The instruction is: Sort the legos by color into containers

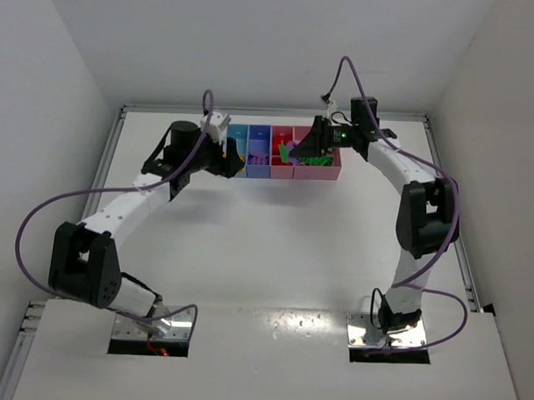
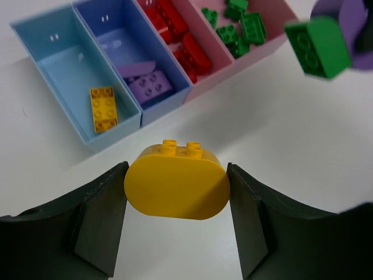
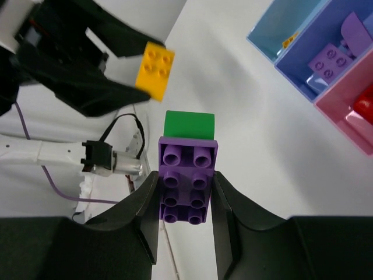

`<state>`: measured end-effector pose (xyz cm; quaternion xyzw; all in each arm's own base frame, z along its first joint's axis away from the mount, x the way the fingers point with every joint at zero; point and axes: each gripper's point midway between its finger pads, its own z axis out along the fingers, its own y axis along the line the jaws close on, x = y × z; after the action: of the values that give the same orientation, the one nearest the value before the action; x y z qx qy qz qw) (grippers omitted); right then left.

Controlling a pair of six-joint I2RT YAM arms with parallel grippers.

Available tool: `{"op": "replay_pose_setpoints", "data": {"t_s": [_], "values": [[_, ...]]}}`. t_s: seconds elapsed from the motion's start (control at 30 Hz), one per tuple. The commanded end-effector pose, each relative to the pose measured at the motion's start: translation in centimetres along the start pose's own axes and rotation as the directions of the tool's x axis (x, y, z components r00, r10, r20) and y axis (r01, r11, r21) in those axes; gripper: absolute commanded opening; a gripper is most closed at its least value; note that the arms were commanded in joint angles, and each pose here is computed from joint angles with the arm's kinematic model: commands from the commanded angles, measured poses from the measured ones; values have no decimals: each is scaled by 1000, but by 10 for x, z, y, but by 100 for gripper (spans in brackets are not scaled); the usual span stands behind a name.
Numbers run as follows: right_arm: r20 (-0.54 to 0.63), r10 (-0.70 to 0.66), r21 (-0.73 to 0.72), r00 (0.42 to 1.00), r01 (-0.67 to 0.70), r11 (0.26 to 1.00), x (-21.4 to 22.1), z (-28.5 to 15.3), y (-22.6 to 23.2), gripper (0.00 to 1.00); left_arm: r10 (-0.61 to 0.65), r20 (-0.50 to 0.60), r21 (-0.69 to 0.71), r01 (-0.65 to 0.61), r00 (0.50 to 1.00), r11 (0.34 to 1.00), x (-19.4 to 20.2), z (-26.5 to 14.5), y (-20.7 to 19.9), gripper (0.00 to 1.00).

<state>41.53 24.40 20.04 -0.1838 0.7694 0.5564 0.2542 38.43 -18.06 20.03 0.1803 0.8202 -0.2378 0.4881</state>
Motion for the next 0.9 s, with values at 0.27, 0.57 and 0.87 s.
{"op": "replay_pose_setpoints", "data": {"t_s": [0.27, 0.57, 0.87], "values": [[79, -131, 101, 988, 123, 987, 3, -62, 26, 0, -99, 111, -107, 111, 989, 988, -67, 79, 19, 35], [107, -129, 133, 986, 114, 985, 6, -81, 25, 0, -143, 80, -288, 160, 986, 944, -51, 103, 84, 46], [105, -122, 133, 987, 108, 985, 5, -79, 21, 0, -136, 5, -281, 132, 991, 951, -32, 125, 91, 78]]}}
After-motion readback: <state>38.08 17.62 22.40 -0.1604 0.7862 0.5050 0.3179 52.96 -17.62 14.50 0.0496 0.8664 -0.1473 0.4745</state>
